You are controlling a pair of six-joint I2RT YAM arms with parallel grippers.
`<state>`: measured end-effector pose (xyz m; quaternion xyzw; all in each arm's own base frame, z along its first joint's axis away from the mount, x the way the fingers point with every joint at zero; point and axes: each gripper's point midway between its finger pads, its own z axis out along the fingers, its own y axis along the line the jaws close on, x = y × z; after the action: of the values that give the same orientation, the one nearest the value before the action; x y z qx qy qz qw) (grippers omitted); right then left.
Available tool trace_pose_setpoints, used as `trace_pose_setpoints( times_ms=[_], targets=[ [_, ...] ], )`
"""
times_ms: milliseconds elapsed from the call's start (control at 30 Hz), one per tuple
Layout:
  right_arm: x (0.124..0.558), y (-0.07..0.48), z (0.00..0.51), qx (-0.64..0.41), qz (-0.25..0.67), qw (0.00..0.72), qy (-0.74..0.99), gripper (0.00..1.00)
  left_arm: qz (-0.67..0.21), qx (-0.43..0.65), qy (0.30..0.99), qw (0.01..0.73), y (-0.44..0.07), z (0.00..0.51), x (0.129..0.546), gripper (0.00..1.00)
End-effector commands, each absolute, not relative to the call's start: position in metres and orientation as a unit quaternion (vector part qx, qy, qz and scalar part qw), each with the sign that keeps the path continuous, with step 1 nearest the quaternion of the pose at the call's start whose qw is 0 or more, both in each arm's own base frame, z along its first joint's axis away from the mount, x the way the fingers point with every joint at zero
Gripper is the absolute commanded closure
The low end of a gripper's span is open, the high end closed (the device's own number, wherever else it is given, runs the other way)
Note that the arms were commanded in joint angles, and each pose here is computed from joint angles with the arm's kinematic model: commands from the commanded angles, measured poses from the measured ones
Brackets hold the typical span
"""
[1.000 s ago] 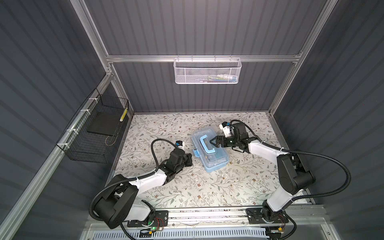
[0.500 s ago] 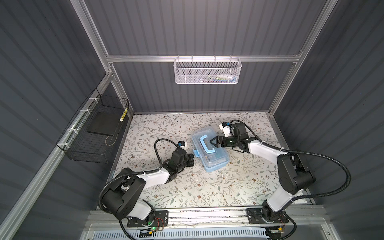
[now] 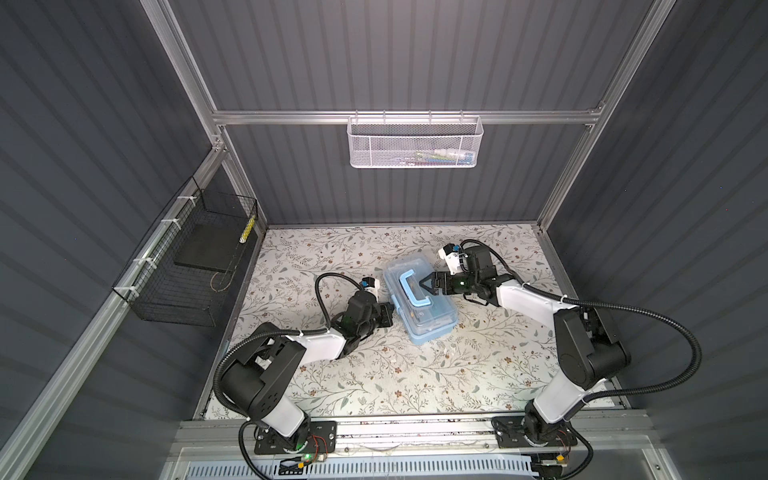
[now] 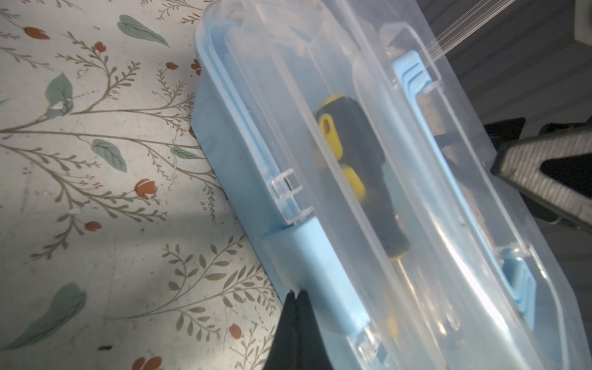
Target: Pack the tool kit
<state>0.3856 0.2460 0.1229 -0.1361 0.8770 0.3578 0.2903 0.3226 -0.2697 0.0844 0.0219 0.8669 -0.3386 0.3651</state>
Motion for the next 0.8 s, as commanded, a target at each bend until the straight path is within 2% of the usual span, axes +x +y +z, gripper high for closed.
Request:
trace_pose_setpoints(
  times_ms=[0,233,433,767],
  targets=[
    [0.345,0.260,0.082,-0.136,0.378,0.192,0.895,0.08,-0.386,0.039,0.837,0.386,-0.288,0.119,0.325,1.00],
    [0.346,0.260,0.083,-0.137,0.379,0.194,0.894,0.08,-0.360,0.043,0.843,0.398,-0.279,0.128,0.326,1.00],
    [0.345,0.265,0.084,-0.138,0.384,0.194,0.892,0.08,-0.400,0.049,0.833,0.379,-0.300,0.122,0.329,1.00],
    [0.341,0.264,0.082,-0.138,0.380,0.192,0.894,0.08,-0.408,0.046,0.829,0.380,-0.307,0.120,0.327,1.00]
  ],
)
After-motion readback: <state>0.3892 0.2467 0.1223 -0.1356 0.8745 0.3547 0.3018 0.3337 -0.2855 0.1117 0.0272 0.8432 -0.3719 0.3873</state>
